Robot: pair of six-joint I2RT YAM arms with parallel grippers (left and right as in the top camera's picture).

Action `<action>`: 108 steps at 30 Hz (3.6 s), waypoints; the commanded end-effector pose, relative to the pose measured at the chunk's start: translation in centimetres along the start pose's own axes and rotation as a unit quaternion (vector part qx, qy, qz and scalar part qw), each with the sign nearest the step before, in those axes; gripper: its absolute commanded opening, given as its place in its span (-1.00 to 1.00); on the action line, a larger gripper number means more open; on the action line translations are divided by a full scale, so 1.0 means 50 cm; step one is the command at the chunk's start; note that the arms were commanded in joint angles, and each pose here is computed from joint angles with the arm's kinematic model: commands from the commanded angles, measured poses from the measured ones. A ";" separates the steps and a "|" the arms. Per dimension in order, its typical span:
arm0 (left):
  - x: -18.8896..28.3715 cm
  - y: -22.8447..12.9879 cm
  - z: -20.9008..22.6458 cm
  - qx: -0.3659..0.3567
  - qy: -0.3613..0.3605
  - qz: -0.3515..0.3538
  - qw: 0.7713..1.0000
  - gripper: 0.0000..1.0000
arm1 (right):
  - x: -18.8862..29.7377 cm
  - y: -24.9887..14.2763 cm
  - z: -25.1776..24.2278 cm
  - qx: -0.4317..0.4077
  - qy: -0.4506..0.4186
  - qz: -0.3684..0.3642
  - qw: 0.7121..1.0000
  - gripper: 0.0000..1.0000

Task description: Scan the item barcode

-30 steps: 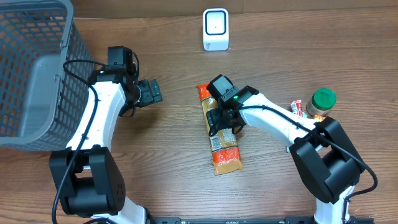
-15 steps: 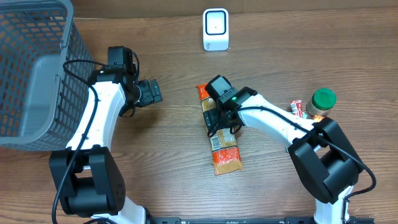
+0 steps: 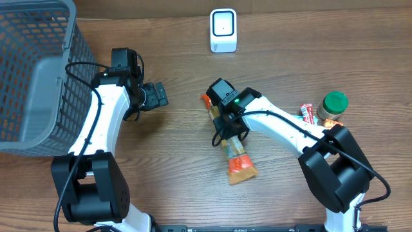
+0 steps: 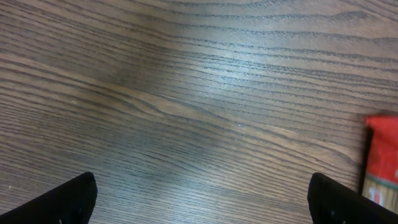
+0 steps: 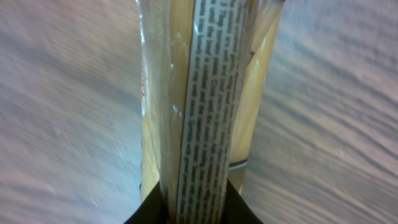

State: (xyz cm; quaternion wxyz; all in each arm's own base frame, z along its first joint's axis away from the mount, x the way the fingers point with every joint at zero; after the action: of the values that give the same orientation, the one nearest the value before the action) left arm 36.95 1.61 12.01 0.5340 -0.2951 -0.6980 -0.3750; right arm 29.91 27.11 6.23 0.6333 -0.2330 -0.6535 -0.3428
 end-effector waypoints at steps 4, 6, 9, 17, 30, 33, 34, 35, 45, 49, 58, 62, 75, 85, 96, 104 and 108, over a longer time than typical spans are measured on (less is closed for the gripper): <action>0.020 0.010 -0.004 -0.010 -0.004 -0.017 1.000 1.00 | 0.073 0.014 -0.023 0.130 -0.081 -0.018 0.988 -0.53; 0.020 0.010 -0.004 -0.010 -0.004 -0.017 1.000 1.00 | 0.073 0.014 -0.031 0.148 -0.096 -0.014 0.984 -0.49; 0.020 0.010 -0.004 -0.010 -0.004 -0.016 1.000 1.00 | 0.073 0.019 -0.034 0.148 -0.097 -0.020 0.984 -0.44; 0.020 0.010 -0.004 -0.010 -0.004 -0.017 1.000 0.99 | 0.048 0.005 -0.019 0.149 -0.073 -0.014 0.986 0.14; 0.020 0.010 -0.004 -0.010 -0.004 -0.016 1.000 1.00 | -0.016 -0.028 -0.025 0.145 -0.073 -0.012 0.987 0.57; 0.020 0.010 -0.004 -0.010 -0.004 -0.017 1.000 0.99 | -0.022 -0.038 -0.025 0.145 -0.072 -0.006 0.987 0.39; 0.020 0.010 -0.004 -0.010 -0.004 -0.017 1.000 1.00 | -0.024 -0.041 -0.023 0.146 -0.067 -0.004 0.987 0.36; 0.020 0.010 -0.004 -0.010 -0.004 -0.016 1.000 0.99 | -0.025 -0.043 -0.019 0.146 -0.060 -0.003 0.987 0.34; 0.020 0.010 -0.004 -0.010 -0.004 -0.017 1.000 1.00 | -0.018 -0.046 0.001 0.147 -0.024 -0.005 0.989 0.17; 0.020 0.010 -0.004 -0.010 -0.004 -0.016 1.000 0.99 | -0.018 -0.040 -0.005 0.148 -0.037 -0.011 0.988 0.57; 0.020 0.010 -0.004 -0.010 -0.004 -0.017 1.000 1.00 | -0.028 -0.023 -0.015 0.147 -0.057 -0.035 0.987 0.74; 0.020 0.010 -0.004 -0.010 -0.004 -0.016 1.000 1.00 | -0.034 -0.027 -0.014 0.147 -0.054 -0.031 0.987 0.63; 0.020 0.010 -0.004 -0.010 -0.004 -0.016 1.000 1.00 | -0.036 -0.031 0.000 0.148 -0.029 -0.029 0.988 -0.02; 0.020 0.010 -0.004 -0.010 -0.004 -0.016 1.000 1.00 | -0.036 -0.030 0.000 0.148 -0.029 -0.030 0.988 -0.32; 0.020 0.010 -0.004 -0.010 -0.004 -0.016 1.000 1.00 | -0.036 -0.033 -0.005 0.148 -0.037 -0.026 0.988 0.05; 0.020 0.010 -0.004 -0.010 -0.004 -0.016 1.000 1.00 | -0.035 -0.030 -0.012 0.148 -0.050 -0.028 0.987 -0.45; 0.020 0.010 -0.004 -0.010 -0.004 -0.017 1.000 1.00 | -0.031 -0.026 -0.011 0.143 -0.049 -0.032 0.988 -0.84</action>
State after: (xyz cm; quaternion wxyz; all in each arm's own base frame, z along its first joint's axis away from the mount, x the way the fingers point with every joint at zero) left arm 36.95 1.61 12.01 0.5340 -0.2951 -0.6980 -0.3750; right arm 29.61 26.24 5.05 0.6122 -0.1289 -0.7375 -0.2543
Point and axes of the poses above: each gripper's point midway between its finger pads, its own x axis back along the fingers, its own z axis along the line the jaws close on, y = z × x, the point moved 3 cm from there along x, back along the fingers, and after that the axes turned 14 degrees about x, right-handed, at the moved point
